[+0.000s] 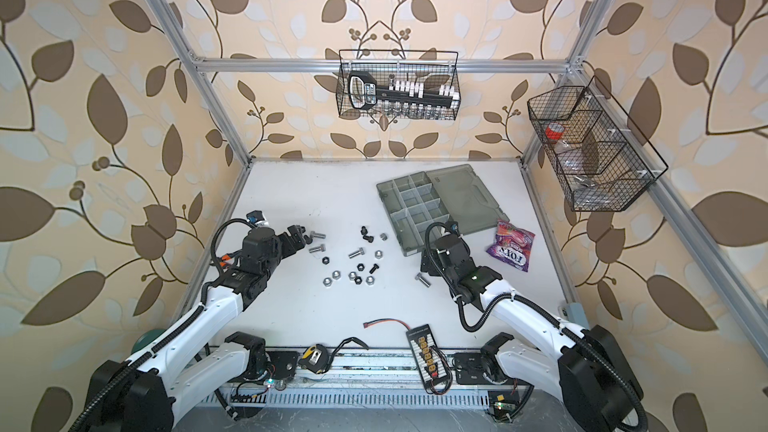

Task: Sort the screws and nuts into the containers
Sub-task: 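Move the right gripper down and grasp a silver bolt near the box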

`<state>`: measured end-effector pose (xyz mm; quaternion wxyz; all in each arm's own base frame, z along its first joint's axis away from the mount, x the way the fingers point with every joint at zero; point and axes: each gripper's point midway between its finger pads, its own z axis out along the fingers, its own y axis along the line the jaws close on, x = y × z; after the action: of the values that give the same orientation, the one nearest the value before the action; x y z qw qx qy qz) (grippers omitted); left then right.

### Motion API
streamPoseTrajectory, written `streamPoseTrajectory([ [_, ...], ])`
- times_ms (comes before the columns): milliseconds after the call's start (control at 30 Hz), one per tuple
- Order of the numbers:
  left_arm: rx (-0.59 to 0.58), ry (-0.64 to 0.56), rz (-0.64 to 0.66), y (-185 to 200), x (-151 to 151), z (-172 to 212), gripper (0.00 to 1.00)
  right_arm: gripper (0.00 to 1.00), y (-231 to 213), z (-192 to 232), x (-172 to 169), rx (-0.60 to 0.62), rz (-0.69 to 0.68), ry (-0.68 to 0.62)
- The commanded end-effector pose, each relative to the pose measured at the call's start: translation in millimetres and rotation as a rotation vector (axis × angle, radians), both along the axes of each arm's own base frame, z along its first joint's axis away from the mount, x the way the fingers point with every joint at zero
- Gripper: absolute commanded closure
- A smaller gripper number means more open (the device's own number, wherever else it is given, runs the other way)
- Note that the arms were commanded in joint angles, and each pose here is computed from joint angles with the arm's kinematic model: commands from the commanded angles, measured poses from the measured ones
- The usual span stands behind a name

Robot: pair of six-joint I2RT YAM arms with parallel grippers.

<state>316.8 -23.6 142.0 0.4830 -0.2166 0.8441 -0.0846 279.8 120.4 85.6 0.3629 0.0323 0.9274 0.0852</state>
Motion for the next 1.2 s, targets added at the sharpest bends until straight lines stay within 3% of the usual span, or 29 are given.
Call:
streamPoseTrajectory([
  [0, -0.02, 0.0, 0.001, -3.1, 4.6, 13.3, 0.01, 0.13, 14.2, -23.9, -22.3, 0.044, 0.058, 0.132],
  [233, -0.026, -0.008, -0.002, -4.6, 7.6, 12.8, 0.01, 0.18, 24.9, -41.6, -25.1, 0.037, 0.118, 0.197],
  [700, -0.002, 0.01, 0.02, 0.6, 6.7, 13.1, 0.01, 0.39, 41.7, -60.4, -38.9, 0.045, 0.194, 0.292],
  [1167, 0.006, 0.019, 0.025, 1.8, 7.0, 11.7, 0.01, 0.62, 42.8, -72.0, -39.2, -0.043, 0.18, 0.34],
])
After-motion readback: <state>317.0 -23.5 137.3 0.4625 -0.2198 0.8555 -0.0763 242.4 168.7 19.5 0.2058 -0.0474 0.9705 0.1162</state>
